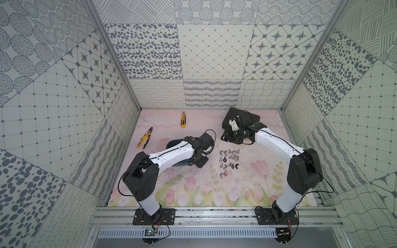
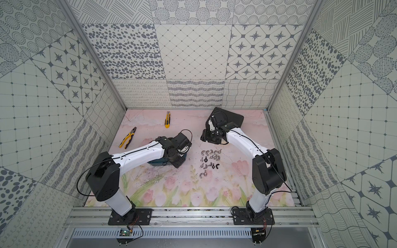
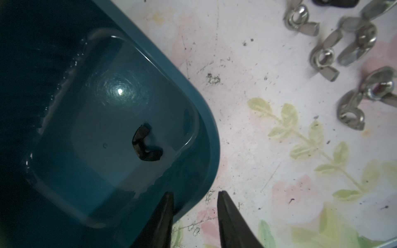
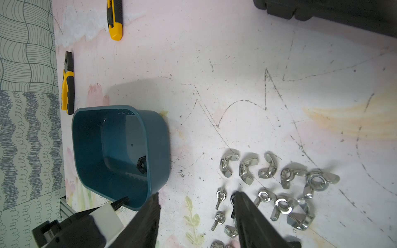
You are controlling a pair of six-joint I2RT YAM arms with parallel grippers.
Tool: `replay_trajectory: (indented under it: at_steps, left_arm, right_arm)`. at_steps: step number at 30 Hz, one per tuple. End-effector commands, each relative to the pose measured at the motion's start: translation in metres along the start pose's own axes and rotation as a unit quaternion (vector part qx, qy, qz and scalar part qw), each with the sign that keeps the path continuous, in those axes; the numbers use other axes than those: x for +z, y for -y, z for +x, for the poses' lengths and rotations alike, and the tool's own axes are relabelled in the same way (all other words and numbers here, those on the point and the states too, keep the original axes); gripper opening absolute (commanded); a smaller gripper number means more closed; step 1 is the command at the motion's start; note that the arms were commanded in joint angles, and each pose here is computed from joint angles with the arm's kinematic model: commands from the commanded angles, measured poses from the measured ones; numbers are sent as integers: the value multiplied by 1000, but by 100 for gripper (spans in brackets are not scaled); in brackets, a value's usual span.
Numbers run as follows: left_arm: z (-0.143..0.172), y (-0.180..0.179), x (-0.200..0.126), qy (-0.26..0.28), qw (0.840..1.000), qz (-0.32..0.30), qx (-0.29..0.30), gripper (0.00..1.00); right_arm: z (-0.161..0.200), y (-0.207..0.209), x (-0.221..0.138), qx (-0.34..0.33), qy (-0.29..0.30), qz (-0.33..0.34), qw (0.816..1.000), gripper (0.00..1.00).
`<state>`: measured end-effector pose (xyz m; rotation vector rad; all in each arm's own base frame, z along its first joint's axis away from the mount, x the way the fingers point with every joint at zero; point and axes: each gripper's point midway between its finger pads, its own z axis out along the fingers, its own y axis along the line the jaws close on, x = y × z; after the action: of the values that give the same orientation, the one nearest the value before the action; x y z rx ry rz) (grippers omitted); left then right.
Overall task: Take out the wing nut from the storage box
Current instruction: Adjust the storage box at the center of the board.
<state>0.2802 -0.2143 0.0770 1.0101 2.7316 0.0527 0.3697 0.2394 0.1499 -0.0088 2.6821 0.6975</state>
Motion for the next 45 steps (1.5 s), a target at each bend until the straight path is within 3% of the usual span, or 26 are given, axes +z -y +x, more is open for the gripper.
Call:
replay_trajectory:
  at_steps: [1, 6, 13, 19, 26, 29, 40, 45]
  left_arm:
    - [-8, -5, 6, 5, 1000, -15, 16, 37]
    - [-14, -5, -1, 22, 1000, -3, 5, 30]
    - [-7, -6, 8, -10, 999, 17, -29, 19]
    - [-15, -19, 9, -14, 991, 23, -127, 17]
    - [-47, -27, 5, 18, 953, 27, -301, 13]
    - [-56, -29, 9, 17, 936, 26, -350, 12]
    - [-89, -40, 20, 39, 892, 8, -450, 12]
    - [-104, -40, 13, 60, 883, 24, -465, 24]
  right_arm:
    - [-2, -5, -1, -11, 9, -13, 1000, 60]
    - [-2, -4, 0, -11, 8, -12, 1000, 59]
    - [-1, -5, -1, -13, 8, -16, 1000, 59]
    - [1, -3, 0, -13, 6, -14, 1000, 59]
    - [4, 0, 1, -12, 3, -14, 1000, 59]
    - [6, 1, -1, -14, 5, -13, 1000, 59]
    - [8, 12, -13, -10, 14, -9, 1000, 59]
    - [7, 11, -16, -11, 18, -10, 1000, 60]
